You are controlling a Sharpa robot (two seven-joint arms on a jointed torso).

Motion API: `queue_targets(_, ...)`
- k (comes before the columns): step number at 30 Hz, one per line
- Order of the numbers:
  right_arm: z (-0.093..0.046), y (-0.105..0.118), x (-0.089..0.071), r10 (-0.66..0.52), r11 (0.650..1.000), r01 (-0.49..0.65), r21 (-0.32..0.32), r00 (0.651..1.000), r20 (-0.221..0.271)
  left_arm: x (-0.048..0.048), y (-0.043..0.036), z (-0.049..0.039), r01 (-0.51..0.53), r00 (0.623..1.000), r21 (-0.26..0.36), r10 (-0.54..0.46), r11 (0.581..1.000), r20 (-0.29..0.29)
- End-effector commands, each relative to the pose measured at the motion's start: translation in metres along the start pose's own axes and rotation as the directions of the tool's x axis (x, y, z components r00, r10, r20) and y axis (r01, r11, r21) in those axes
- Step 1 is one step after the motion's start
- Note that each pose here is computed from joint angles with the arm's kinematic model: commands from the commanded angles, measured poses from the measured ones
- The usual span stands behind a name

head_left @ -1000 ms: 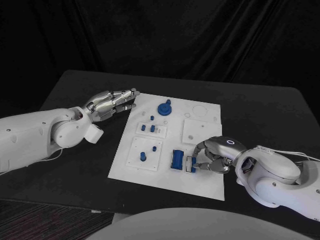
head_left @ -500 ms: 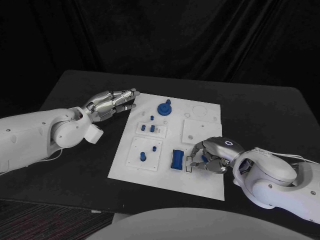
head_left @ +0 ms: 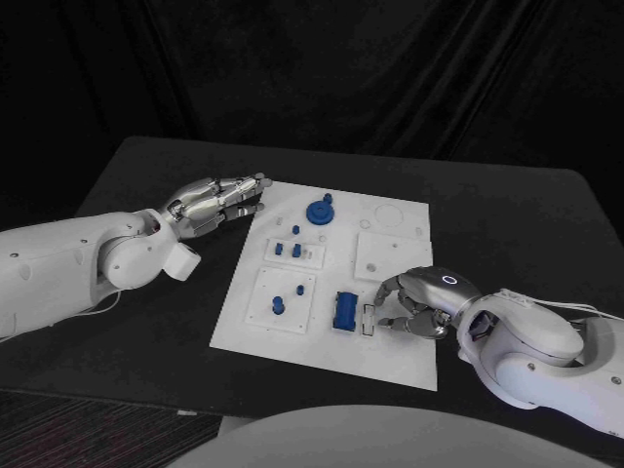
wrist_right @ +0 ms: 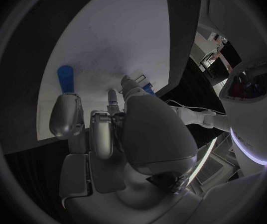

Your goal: Assemble the parts on the task board

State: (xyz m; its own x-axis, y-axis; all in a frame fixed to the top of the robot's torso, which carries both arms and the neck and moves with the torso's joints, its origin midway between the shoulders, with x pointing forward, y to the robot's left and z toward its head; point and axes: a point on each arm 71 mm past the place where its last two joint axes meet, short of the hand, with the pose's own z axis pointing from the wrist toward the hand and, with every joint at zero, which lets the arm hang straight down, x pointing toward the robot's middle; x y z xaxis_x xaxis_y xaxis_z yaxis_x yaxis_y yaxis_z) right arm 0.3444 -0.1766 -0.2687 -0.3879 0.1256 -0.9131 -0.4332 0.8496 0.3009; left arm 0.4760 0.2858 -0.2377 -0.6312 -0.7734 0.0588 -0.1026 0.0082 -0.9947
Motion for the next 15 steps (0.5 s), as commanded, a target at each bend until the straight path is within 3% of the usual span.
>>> queue_targets(1, -0.006, 0.003, -0.006, 0.013, 1.0, -0.012, -0.02, 0.998, 0.065, 0.0015, -0.0002, 0.0006, 0.013, 1.0, 0.009, -0.013, 1.0, -0.01)
queue_targets(5, -0.014, 0.006, -0.025, 0.029, 0.999, -0.026, -0.029, 0.992, 0.124, 0.0016, 0.0, 0.001, 0.013, 1.0, 0.008, -0.013, 1.0, -0.01)
queue_targets(9, -0.017, 0.002, -0.057, 0.022, 1.0, -0.023, 0.004, 0.986, 0.164, 0.0012, 0.0002, 0.0011, 0.012, 1.0, 0.009, -0.012, 1.0, -0.007)
queue_targets(15, -0.02, -0.012, -0.091, 0.032, 0.993, -0.048, 0.112, 0.989, 0.145, 0.0014, 0.0003, 0.0023, 0.009, 1.0, 0.009, -0.009, 1.0, -0.003)
